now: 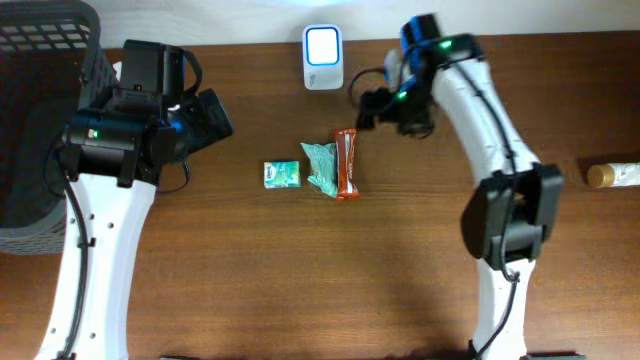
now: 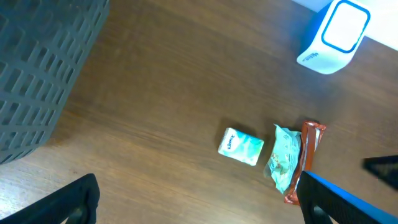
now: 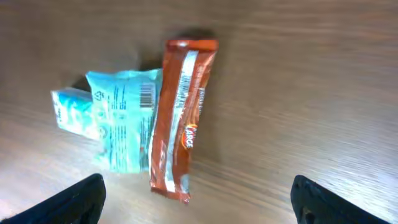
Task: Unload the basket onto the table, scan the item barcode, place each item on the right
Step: 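Carry the Pantene tube right and set it at the table's right edge, then grasp the red snack bar with the right gripper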
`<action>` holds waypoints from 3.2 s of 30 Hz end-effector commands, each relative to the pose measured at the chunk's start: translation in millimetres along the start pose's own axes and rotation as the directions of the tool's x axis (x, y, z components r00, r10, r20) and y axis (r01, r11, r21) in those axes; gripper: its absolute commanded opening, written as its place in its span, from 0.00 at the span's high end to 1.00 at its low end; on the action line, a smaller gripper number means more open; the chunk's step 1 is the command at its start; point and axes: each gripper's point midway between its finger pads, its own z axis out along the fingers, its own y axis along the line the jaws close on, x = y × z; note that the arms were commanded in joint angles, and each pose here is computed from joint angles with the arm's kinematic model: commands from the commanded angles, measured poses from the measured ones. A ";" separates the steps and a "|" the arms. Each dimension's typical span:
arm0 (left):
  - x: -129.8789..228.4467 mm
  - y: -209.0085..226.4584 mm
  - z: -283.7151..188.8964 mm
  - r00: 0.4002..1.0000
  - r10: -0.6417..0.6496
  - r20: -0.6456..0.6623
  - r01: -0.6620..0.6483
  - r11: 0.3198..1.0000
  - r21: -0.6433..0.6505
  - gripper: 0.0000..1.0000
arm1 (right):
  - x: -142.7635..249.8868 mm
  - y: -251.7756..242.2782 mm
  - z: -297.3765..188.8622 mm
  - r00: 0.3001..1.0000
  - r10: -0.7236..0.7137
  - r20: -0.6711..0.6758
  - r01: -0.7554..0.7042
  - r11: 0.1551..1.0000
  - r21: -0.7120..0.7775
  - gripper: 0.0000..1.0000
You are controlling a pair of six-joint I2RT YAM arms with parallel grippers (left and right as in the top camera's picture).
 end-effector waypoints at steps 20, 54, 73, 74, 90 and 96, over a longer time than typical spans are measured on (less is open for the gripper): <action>-1.1 0.4 -1.7 1.000 0.014 0.006 -0.014 1.000 0.001 0.01 | 48.3 -0.5 122.9 0.971 0.203 -0.123 -0.234 0.907 -0.351 0.93; -1.1 0.4 -1.7 1.000 0.014 0.006 -0.014 1.000 0.001 0.01 | 44.2 -69.2 61.7 0.998 0.039 0.051 -0.064 0.678 0.733 0.61; -1.1 0.4 -1.7 1.000 0.014 0.006 -0.014 1.000 0.001 0.01 | 21.7 -97.8 22.8 0.997 0.028 -0.076 -0.043 0.980 -0.197 0.01; -1.1 0.4 -1.7 1.000 0.014 0.006 -0.014 1.000 0.001 0.01 | 24.5 -97.0 31.0 0.997 0.027 -0.078 -0.043 0.976 -0.211 0.01; -1.1 0.4 -1.7 1.000 0.014 0.006 -0.014 1.000 0.001 0.01 | -0.2 -117.6 1.0 0.985 0.170 0.040 -0.171 0.893 0.415 0.96; -1.1 0.4 -1.7 1.000 0.014 0.006 -0.014 1.000 0.001 0.01 | 17.5 -123.5 -22.0 0.969 0.056 0.239 -0.241 0.393 0.887 0.96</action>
